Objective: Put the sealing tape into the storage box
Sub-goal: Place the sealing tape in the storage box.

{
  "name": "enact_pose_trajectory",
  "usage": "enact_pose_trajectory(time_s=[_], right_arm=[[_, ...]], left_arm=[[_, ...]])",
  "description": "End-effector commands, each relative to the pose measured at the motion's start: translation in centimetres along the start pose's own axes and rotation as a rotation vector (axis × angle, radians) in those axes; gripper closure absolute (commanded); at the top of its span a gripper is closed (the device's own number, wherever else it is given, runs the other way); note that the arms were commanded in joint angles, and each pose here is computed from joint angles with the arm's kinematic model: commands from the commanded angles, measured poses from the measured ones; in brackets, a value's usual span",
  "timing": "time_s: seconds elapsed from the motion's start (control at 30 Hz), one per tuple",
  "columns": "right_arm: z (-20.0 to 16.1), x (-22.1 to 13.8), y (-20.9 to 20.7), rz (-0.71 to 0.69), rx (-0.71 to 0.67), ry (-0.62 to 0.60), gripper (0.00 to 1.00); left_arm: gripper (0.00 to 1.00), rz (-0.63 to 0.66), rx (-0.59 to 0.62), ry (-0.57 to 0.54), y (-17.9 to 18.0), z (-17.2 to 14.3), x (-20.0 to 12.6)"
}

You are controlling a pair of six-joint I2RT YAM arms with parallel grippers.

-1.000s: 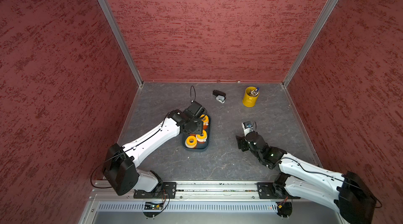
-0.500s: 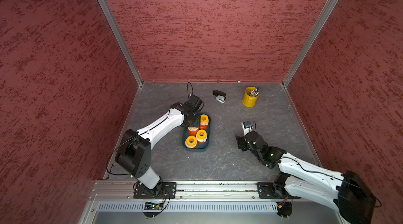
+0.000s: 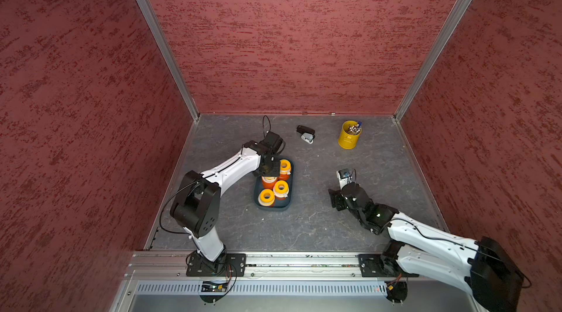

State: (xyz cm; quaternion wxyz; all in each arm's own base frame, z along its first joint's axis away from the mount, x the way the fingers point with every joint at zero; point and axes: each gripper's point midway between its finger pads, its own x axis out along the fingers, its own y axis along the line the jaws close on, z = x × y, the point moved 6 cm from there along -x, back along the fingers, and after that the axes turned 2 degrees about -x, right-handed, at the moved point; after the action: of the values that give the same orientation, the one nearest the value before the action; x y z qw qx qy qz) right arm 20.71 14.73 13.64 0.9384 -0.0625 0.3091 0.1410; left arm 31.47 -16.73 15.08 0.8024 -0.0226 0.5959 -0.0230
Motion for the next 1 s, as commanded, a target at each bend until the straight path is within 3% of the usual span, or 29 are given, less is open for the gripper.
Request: enact_pose_trajectory(time_s=[0.0,0.7,0.83,0.97], right_arm=[[1.8,-0.3,0.3,0.008,0.022,-0.046,0.23],[1.8,-0.1,0.3,0.005,0.019,-0.04,0.23],[1.8,-0.1,0.3,0.005,0.019,-0.04,0.23],[1.8,-0.2,0.3,0.003,0.02,-0.044,0.23]], left_arm=[[0.38,0.004,0.013,-0.017,-0.1,0.8,0.4],[0.27,-0.02,0.009,-0.024,-0.2,0.9,0.2],[0.26,-0.03,0.004,-0.063,0.0,0.9,-1.3],[0.18,-0.061,-0.022,-0.185,0.6,1.0,-3.9]])
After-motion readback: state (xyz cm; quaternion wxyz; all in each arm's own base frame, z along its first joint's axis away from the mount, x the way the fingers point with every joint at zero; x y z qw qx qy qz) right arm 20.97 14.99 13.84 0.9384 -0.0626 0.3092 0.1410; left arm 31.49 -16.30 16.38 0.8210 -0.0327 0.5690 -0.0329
